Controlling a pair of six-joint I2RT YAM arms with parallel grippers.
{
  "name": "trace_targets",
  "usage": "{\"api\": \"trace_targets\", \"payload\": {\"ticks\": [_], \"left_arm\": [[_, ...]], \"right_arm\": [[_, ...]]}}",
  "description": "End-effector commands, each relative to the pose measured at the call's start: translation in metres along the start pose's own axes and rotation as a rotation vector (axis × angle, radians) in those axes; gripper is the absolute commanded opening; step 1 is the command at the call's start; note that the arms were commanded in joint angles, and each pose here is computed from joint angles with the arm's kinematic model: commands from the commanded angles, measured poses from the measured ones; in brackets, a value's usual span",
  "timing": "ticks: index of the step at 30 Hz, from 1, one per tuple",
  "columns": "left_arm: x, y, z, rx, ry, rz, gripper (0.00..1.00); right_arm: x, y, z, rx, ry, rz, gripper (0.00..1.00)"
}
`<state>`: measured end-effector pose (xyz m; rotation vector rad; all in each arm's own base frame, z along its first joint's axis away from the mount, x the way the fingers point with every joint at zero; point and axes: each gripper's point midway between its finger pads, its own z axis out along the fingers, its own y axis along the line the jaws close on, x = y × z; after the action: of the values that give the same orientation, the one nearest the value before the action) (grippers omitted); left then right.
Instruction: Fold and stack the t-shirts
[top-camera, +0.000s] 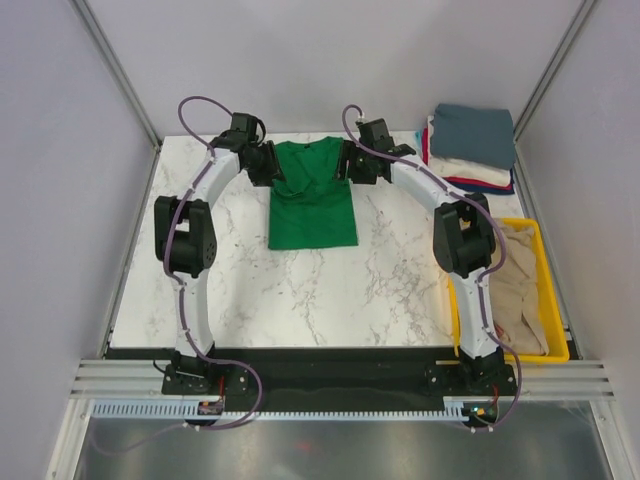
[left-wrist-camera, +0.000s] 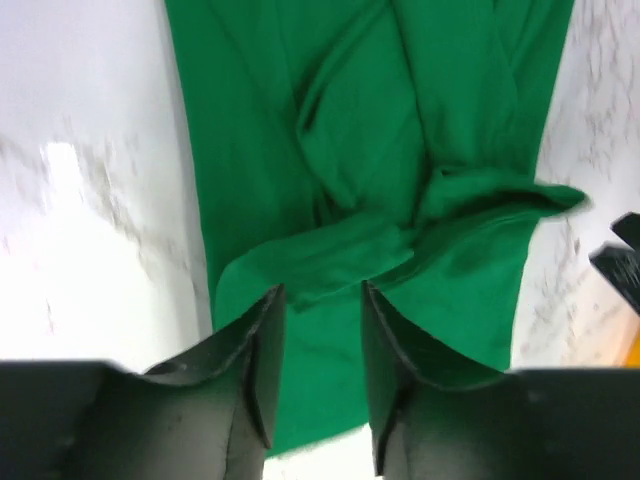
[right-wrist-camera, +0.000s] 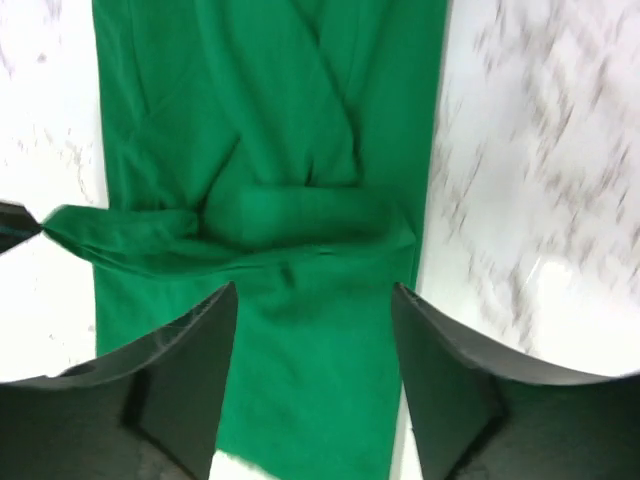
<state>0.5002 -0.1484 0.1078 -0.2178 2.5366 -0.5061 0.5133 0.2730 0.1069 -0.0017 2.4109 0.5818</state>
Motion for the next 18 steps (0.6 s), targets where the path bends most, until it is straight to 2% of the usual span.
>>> {"api": "trace_targets", "payload": {"ticks": [1,2,3,4,7,9,10,11,13,14,15,16,17,18], "left_arm": [[-0.032,0.002,0.011,0.016,0.03,0.009,0.5],[-0.032,0.002,0.006,0.007,0.059,-0.004,0.53],[-0.052,-0.007,-0.004,0.022,0.008,0.011,0.57],[-0.061,-0.009,-0.015,0.014,-0.024,0.016,0.66],[-0.069,-0.011,-0.045,-0.012,-0.088,0.017,0.67],[-0.054,-0.005,-0.048,-0.027,-0.072,0.005,0.67],[-0.056,-0.011,-0.068,-0.011,-0.106,0.009,0.66],[-0.027,0.003,-0.058,-0.036,-0.044,-0.01,0.65],[-0.017,0.003,-0.064,-0.013,-0.078,-0.032,0.65],[0.011,0.012,-0.067,-0.016,-0.053,-0.052,0.65],[0.021,0.007,-0.071,0.029,-0.055,-0.084,0.65],[0.019,0.001,-0.072,0.087,-0.102,-0.087,0.65],[0.048,0.007,-0.074,0.1,-0.068,-0.113,0.65],[0.059,0.004,-0.075,0.13,-0.054,-0.148,0.65]], "right_arm": [[-0.037,-0.006,0.009,-0.02,-0.046,0.005,0.73],[-0.056,-0.002,0.002,-0.042,-0.081,0.001,0.75],[-0.06,-0.005,0.001,-0.043,-0.082,0.0,0.76],[-0.065,-0.003,-0.008,-0.049,-0.091,-0.007,0.78],[-0.063,-0.011,-0.027,-0.035,-0.094,-0.019,0.78],[-0.037,-0.018,-0.03,-0.033,-0.036,-0.011,0.78],[-0.017,-0.019,-0.036,-0.055,0.002,0.0,0.78],[-0.005,-0.019,-0.038,-0.071,0.022,0.021,0.78],[0.005,-0.01,-0.051,-0.134,0.01,0.038,0.78],[0.041,-0.018,-0.047,-0.143,0.085,0.07,0.78],[0.046,-0.015,-0.049,-0.174,0.077,0.1,0.78],[0.072,-0.021,-0.052,-0.179,0.119,0.13,0.77],[0.084,-0.019,-0.054,-0.207,0.144,0.155,0.77],[0.085,-0.014,-0.058,-0.23,0.129,0.171,0.76]]}}
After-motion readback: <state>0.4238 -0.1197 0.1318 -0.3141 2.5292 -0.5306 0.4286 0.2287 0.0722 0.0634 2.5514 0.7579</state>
